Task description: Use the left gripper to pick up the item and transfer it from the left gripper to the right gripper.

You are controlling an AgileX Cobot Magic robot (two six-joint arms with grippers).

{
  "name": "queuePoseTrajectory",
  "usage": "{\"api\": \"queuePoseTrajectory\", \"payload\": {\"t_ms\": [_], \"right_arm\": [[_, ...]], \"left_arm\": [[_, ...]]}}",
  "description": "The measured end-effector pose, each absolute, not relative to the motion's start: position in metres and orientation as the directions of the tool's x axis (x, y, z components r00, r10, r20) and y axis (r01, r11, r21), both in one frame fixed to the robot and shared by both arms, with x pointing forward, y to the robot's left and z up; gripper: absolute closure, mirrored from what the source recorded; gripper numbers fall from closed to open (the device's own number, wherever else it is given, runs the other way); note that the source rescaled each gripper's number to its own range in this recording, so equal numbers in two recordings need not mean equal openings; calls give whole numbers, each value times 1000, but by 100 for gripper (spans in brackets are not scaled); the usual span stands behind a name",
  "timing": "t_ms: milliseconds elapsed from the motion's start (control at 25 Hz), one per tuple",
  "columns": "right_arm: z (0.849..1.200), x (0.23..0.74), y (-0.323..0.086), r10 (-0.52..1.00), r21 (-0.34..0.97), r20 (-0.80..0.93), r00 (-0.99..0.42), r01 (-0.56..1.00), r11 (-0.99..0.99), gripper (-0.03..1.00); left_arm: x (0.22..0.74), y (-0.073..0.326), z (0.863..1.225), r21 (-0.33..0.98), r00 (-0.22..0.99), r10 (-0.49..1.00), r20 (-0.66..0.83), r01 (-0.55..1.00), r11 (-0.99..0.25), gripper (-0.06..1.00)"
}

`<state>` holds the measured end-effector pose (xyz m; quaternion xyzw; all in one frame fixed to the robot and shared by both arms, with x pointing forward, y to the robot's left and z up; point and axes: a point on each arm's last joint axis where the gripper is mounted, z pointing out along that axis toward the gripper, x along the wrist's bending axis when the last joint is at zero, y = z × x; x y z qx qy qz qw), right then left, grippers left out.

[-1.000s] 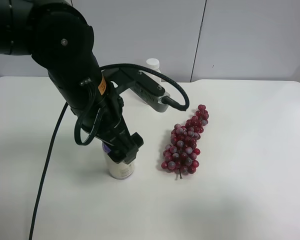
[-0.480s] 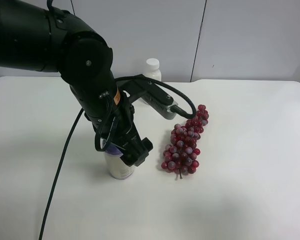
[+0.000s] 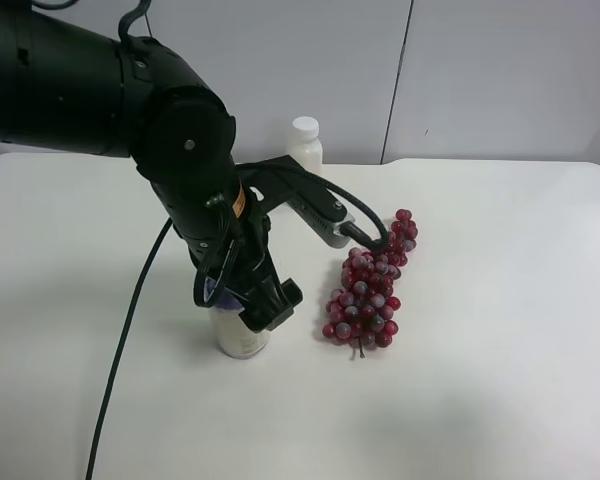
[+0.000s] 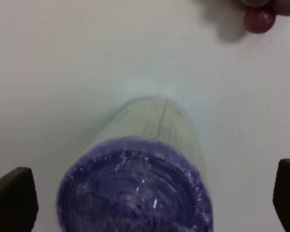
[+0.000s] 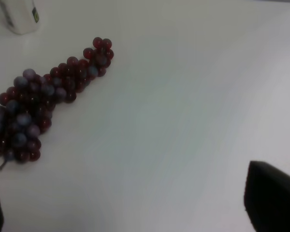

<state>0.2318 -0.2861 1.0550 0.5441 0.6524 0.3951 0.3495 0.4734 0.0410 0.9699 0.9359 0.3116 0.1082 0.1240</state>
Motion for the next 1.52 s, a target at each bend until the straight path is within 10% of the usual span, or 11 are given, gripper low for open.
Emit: {"api": "queuePoseTrajectory", "payload": {"t_ms": [440,880,1520], "right_arm": [[1055,232,-286,986,896,-25,-163,434,95,-3],[1055,232,-286,986,896,-25,-163,434,95,-3],[1055,232,-286,986,896,-25,-163,434,95,-3]], "left_arm": [[474,41,960,255,785,605,130,563,-786,0],[474,42,960,249,786,603,134,562,-789,93],[481,36,996,272,772,619,146,570,-775,93]]}}
